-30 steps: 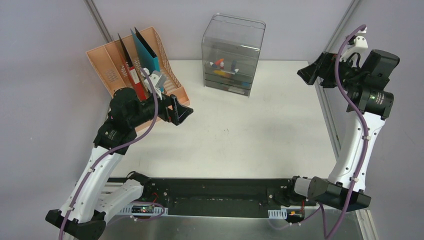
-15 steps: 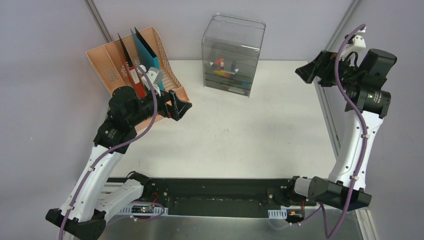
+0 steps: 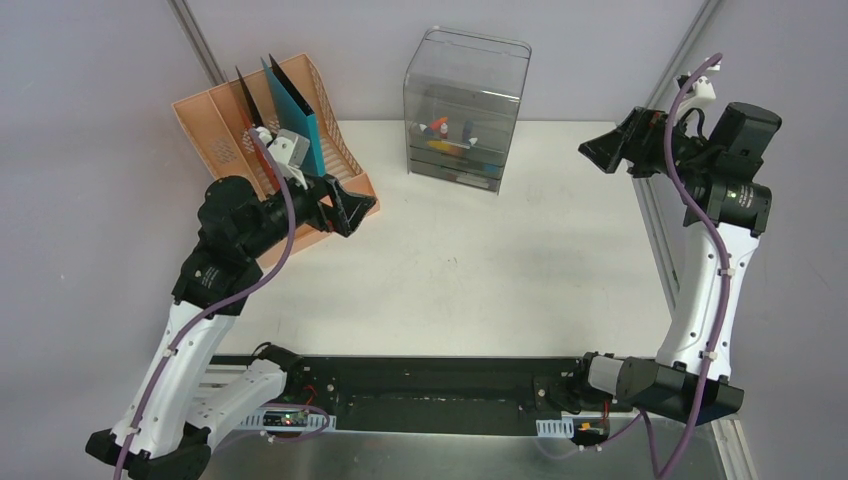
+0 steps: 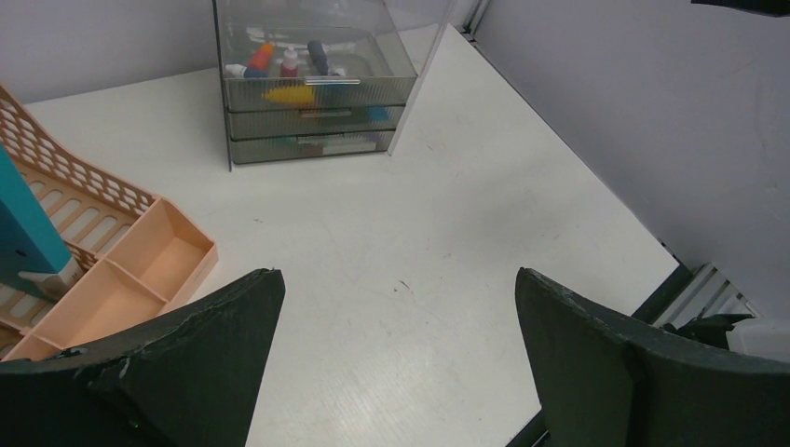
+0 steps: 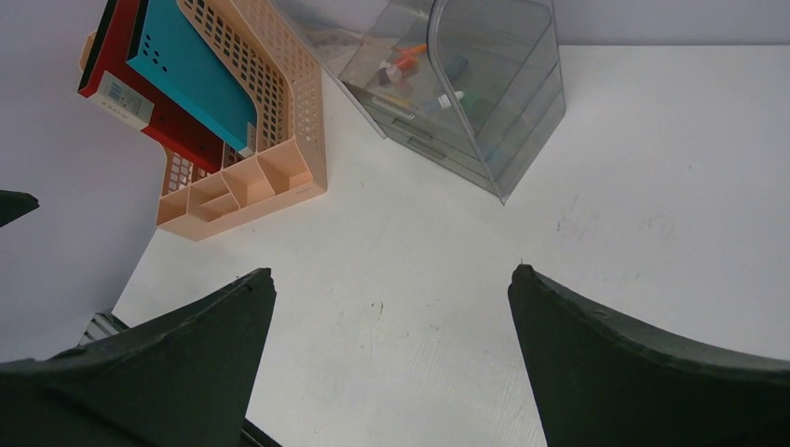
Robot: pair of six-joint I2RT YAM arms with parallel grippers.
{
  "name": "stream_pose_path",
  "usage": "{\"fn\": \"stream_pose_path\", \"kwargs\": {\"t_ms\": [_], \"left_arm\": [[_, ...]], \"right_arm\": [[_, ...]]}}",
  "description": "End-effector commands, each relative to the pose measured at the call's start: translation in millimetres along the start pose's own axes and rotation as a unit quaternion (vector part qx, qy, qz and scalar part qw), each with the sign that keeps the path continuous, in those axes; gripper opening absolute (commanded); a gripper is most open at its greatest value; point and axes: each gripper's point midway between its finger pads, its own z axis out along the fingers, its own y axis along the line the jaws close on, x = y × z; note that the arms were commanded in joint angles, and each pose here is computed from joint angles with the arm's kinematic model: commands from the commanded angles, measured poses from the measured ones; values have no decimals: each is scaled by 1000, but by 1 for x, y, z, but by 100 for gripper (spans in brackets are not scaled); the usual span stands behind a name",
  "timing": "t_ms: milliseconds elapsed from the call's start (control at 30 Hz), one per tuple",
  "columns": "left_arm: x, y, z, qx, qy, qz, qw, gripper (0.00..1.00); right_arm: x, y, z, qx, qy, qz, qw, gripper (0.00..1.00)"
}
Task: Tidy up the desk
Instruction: Reset both arms
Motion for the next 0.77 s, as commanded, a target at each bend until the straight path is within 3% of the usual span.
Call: {"fn": "stream_pose_path", "kwargs": {"t_ms": [0,733], "left_arm": [[-10,3,-5,-15,-15,-1,1000,99],[-8,12,2,-27,-14,27,999,99]], "right_arm": [[-7,24,-7,-42,-18,-20,999,100],[-6,16,1,-38,-23,12,999,100]]}}
